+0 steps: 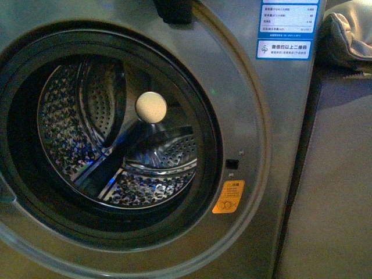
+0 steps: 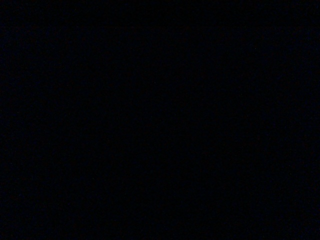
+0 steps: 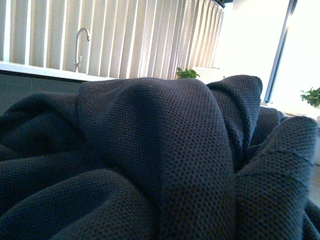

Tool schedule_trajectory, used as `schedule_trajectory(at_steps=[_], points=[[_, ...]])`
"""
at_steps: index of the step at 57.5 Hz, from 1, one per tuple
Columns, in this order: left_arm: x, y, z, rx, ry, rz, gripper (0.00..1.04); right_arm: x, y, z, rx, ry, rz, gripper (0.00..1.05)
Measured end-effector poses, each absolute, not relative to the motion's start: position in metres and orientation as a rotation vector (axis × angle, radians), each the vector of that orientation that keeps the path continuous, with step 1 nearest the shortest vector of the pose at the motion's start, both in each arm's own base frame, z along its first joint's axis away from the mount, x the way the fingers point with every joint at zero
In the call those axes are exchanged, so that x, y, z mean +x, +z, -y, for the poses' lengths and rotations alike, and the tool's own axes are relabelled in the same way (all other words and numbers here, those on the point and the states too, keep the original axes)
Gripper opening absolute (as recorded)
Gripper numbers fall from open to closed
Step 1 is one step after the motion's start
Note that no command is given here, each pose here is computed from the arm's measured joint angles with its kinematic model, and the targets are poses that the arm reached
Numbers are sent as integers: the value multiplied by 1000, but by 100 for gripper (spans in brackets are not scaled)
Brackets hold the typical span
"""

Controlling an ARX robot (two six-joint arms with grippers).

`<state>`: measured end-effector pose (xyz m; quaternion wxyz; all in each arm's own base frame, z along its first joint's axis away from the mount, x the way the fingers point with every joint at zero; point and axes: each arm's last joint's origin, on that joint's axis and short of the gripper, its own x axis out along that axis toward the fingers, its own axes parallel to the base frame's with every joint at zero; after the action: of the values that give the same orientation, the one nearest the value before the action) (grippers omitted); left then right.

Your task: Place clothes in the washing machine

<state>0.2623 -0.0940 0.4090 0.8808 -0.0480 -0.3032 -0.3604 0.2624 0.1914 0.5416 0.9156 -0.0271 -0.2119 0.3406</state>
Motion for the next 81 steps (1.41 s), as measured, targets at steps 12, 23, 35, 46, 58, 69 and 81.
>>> schedule_trajectory(at_steps=[12, 23, 35, 46, 58, 69, 81], points=[[267, 414, 108, -110, -654, 680, 98, 262, 542, -191, -55, 699, 438, 23], [282, 415, 118, -154, -539, 693, 98, 263, 542, -191, -55, 692, 438, 23], [303, 419, 125, -163, -372, 666, 98, 263, 542, -190, -55, 684, 437, 23], [320, 424, 122, -163, -240, 610, 98, 266, 540, -191, -57, 678, 431, 23], [323, 428, 110, -213, -112, 601, 80, 266, 539, -192, -60, 687, 430, 43], [320, 426, 95, -235, -52, 604, 50, 263, 543, -190, -55, 695, 442, 73], [303, 429, 84, -242, -64, 630, 17, 261, 544, -189, -52, 695, 447, 98]])
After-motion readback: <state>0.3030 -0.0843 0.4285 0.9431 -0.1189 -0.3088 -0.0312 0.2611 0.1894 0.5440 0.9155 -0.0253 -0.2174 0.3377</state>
